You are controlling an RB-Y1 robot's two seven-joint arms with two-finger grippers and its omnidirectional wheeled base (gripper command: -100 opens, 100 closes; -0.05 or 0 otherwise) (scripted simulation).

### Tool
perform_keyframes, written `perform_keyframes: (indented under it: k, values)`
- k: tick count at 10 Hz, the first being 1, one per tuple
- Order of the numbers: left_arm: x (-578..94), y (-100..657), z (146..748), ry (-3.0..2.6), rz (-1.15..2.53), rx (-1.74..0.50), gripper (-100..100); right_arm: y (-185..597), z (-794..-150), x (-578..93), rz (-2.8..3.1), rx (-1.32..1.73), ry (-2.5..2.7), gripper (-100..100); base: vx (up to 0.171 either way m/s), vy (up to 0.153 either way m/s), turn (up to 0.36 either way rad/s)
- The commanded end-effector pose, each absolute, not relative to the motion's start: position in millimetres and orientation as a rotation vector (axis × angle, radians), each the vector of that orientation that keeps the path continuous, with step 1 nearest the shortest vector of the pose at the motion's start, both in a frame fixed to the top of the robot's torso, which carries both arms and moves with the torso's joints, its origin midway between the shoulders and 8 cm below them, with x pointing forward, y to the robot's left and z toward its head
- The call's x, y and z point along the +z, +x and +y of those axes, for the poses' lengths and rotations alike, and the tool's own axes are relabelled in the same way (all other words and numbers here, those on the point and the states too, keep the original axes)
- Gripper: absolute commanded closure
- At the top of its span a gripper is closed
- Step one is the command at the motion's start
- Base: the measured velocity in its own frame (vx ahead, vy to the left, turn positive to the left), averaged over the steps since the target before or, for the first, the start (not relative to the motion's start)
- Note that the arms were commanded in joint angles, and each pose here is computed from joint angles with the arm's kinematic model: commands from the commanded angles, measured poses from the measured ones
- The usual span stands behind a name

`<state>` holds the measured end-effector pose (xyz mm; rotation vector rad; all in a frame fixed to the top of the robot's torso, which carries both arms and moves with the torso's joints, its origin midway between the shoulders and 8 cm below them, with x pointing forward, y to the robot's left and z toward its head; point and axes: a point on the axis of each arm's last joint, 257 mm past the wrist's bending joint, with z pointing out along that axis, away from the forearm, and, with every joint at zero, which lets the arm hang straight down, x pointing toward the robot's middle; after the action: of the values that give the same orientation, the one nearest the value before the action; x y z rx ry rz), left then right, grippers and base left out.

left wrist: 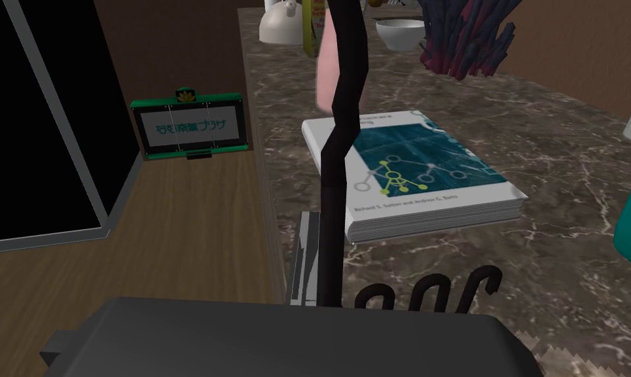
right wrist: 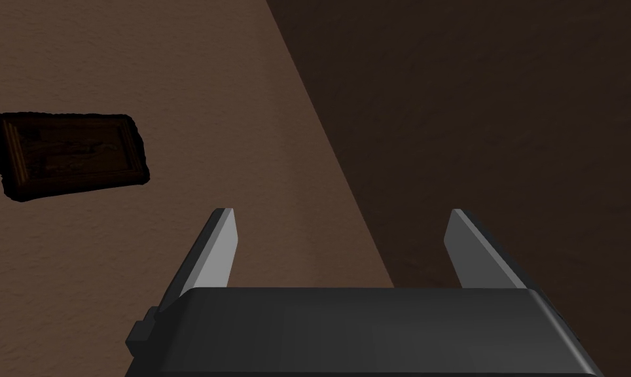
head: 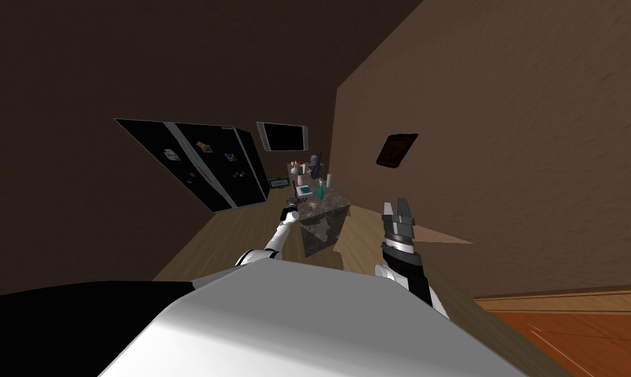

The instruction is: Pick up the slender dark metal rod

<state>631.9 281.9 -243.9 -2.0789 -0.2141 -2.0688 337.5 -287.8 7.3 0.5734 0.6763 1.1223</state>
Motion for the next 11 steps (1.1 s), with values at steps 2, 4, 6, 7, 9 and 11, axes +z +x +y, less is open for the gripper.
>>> perform_keyframes:
  k: [2, 4, 6, 7, 9, 11]
  values:
    - [-244, 632, 282, -2.079, -0.214, -2.069, 100, 337, -288, 7, 0.676, 1.122, 0.573, 0, 0.0, 0.0, 0.0]
    - [-244, 632, 282, -2.079, -0.214, -2.069, 0, 337, -288, 7, 0.676, 1.122, 0.573, 0, 0.0, 0.0, 0.0]
    - [-235, 636, 305, -2.041, -0.177, -2.051, -100, 337, -288, 7, 0.676, 1.122, 0.573, 0, -0.025, -0.018, -0.008]
    - [-231, 637, 314, -2.028, -0.161, -2.045, -100, 337, -288, 7, 0.676, 1.122, 0.573, 0, -0.055, -0.027, -0.005]
    - [-221, 644, 330, -2.002, -0.124, -2.032, -100, 338, -288, 7, 0.676, 1.122, 0.573, 0, -0.049, -0.036, -0.008]
    - [-212, 654, 331, -2.003, -0.087, -2.024, -100, 338, -288, 7, 0.676, 1.122, 0.573, 0, -0.048, -0.047, 0.01]
